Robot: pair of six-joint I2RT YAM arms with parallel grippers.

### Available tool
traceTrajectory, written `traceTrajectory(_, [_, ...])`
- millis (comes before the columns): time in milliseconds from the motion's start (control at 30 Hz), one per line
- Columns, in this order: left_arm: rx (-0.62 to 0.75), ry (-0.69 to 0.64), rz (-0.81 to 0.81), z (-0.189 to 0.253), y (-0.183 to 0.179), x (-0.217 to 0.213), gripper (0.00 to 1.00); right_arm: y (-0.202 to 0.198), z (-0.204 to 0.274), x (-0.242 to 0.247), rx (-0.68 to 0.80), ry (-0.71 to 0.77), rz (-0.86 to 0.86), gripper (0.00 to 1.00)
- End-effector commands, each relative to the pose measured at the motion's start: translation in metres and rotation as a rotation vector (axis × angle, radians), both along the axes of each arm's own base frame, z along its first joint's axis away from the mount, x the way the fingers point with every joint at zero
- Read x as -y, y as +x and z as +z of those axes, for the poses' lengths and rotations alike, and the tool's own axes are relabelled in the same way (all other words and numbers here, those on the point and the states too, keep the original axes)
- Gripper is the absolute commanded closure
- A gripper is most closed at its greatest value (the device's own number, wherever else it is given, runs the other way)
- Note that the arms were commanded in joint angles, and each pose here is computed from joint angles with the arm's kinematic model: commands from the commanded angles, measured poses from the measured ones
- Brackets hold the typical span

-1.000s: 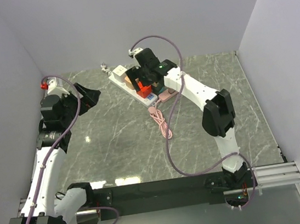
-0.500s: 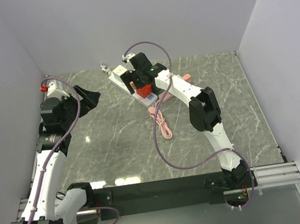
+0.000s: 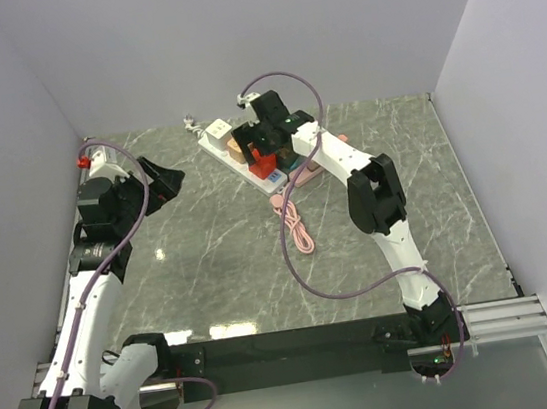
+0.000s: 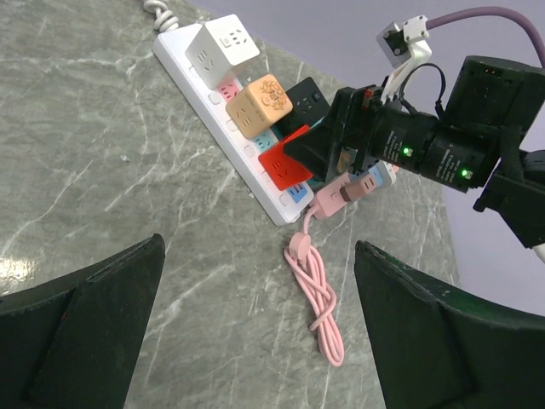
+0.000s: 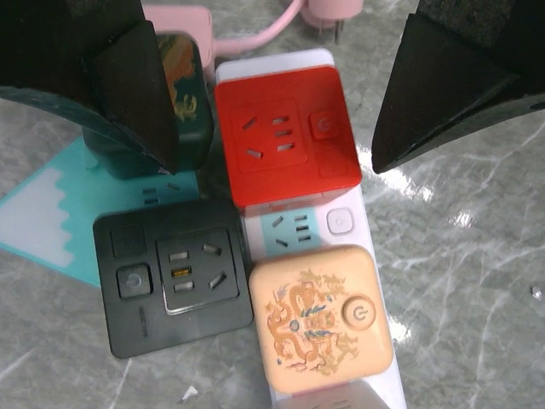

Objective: Pull the plug off the socket

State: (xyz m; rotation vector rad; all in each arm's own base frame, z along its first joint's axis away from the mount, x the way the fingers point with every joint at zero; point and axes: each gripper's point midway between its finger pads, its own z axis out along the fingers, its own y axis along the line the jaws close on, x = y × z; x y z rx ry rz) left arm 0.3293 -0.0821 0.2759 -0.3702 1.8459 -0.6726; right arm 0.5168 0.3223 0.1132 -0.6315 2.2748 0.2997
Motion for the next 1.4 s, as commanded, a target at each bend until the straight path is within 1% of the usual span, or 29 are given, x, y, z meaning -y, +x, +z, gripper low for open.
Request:
traceTrajectory(0, [0.037,0.008,-0.003,0.006,0.004,0.0,0.01,-0.002,0.007,-0.015,-0.016,0.079,0.069,0.0])
traceTrajectory(67, [0.039,0.006,-0.004,0.007,0.006,0.0,0.01,-0.006,0.006,-0.023,-0.033,0.109,0.104,0.0])
traceTrajectory(133, [0.034,0.002,-0.008,0.006,0.009,0.002,0.01,-0.007,0.0,-0.024,-0.052,0.12,0.103,0.0])
traceTrajectory(267, [0.024,0.001,-0.008,0.004,0.012,0.002,0.01,-0.012,-0.01,-0.024,-0.076,0.111,0.106,0.0])
traceTrajectory(367, [0.022,0.0,-0.004,0.001,0.013,0.001,0.01,-0.011,-0.013,-0.021,-0.082,0.098,0.058,0.0])
traceTrajectory(467, [0.015,-0.003,0.0,-0.003,0.015,0.001,0.01,-0.005,-0.014,-0.012,-0.059,0.064,0.003,0.04])
traceTrajectory(500, [0.01,-0.005,-0.003,-0.004,0.015,0.002,0.01,-0.002,-0.011,-0.008,-0.045,0.052,-0.02,0.07])
traceTrajectory(600, [-0.004,-0.01,-0.004,-0.008,0.016,0.003,0.01,-0.004,-0.008,-0.006,-0.039,0.039,-0.027,0.12])
traceTrajectory(867, [-0.018,-0.034,-0.018,-0.017,0.016,0.006,0.01,-0.023,-0.039,-0.001,-0.091,-0.045,-0.038,0.18])
traceTrajectory(933, [-0.024,-0.042,-0.032,-0.02,0.015,0.009,0.01,-0.021,-0.037,0.001,-0.07,-0.052,-0.056,0.18])
traceTrajectory(1000, [-0.027,-0.043,-0.044,-0.02,0.015,0.011,0.01,-0.018,-0.033,0.005,-0.05,-0.061,-0.084,0.22])
traceTrajectory(1033, [-0.034,-0.047,-0.047,-0.022,0.016,0.012,0.01,-0.016,-0.031,0.004,-0.042,-0.055,-0.086,0.24])
traceTrajectory(1067, [-0.038,-0.05,-0.049,-0.023,0.016,0.013,0.01,-0.014,-0.026,0.002,-0.035,-0.046,-0.088,0.32])
traceTrajectory(1133, [-0.051,-0.056,-0.054,-0.027,0.015,0.014,0.01,-0.015,-0.024,0.001,-0.037,-0.039,-0.083,0.42])
traceTrajectory(1167, [-0.054,-0.058,-0.055,-0.028,0.015,0.014,0.01,-0.015,-0.022,0.0,-0.035,-0.036,-0.083,0.53])
traceTrajectory(1233, [-0.062,-0.059,-0.056,-0.031,0.014,0.014,0.01,-0.019,-0.02,-0.001,-0.05,-0.033,-0.071,0.61])
traceTrajectory(1267, [-0.063,-0.061,-0.058,-0.032,0.014,0.015,0.01,-0.022,-0.017,0.0,-0.054,-0.031,-0.068,0.7])
traceTrajectory(1333, [-0.077,-0.066,-0.062,-0.036,0.014,0.016,0.01,-0.031,-0.015,0.002,-0.076,-0.031,-0.065,0.78])
traceTrajectory(1367, [-0.083,-0.072,-0.078,-0.037,0.013,0.019,0.01,-0.041,-0.024,0.005,-0.111,-0.035,-0.072,0.89])
